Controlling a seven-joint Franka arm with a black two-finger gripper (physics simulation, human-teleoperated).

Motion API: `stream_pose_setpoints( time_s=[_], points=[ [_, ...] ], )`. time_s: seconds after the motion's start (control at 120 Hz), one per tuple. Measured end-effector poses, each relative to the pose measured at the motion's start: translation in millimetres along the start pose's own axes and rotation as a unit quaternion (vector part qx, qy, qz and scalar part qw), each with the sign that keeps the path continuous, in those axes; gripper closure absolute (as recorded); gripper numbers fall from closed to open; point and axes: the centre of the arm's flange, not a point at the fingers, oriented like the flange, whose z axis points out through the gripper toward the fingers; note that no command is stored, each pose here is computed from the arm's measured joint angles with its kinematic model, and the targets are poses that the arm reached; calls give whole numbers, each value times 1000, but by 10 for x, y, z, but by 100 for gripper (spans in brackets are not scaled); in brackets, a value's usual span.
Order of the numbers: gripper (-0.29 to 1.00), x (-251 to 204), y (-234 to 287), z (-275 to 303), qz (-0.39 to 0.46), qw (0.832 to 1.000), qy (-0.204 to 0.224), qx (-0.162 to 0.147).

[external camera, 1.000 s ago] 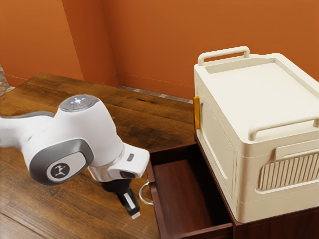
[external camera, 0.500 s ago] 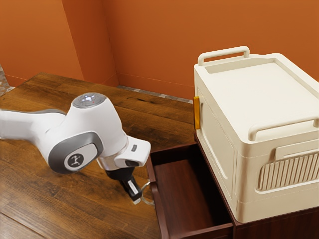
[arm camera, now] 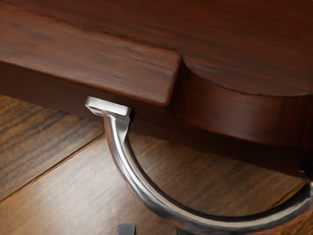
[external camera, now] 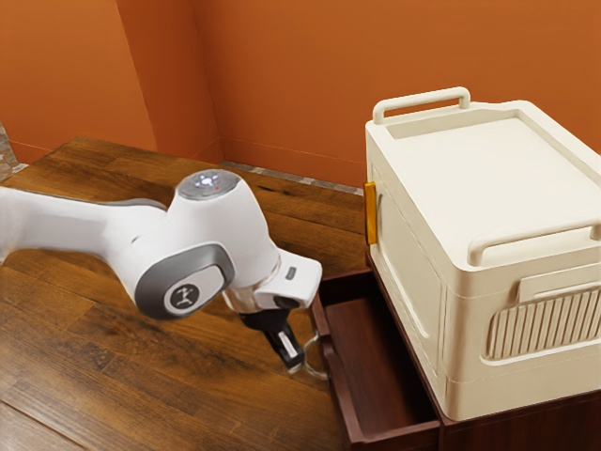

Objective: Push the drawer handle with one arm to close the drawer

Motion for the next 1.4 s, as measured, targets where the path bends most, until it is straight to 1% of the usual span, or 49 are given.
stream_pose_setpoints(
  time_s=[0.408,0.692,0.85,0.892,0.917,1.017,1.117,1.15,1.175,1.192,1.242,1.325,1.358,1.4],
  points=[
    [67,560,27,126,20,1000,8,-5],
    [67,731,46,172,24,1000,10,-8],
    [67,927,332,243,51,998,13,-18],
    [67,979,396,250,59,998,15,-18],
    [67,997,367,248,76,997,17,-13],
    [67,895,381,141,75,997,21,-8],
    [66,557,374,18,63,998,15,1],
    [64,468,349,-53,52,999,12,1],
    [61,443,227,-194,32,999,13,0],
    [58,454,56,-317,10,1000,15,0],
    [48,554,-769,-895,-78,996,35,3],
    [32,621,-2033,-2104,-191,979,73,21],
    [27,568,-2430,-2476,-224,971,77,27],
    [23,382,-2813,-2814,-262,962,72,34]
  ],
)
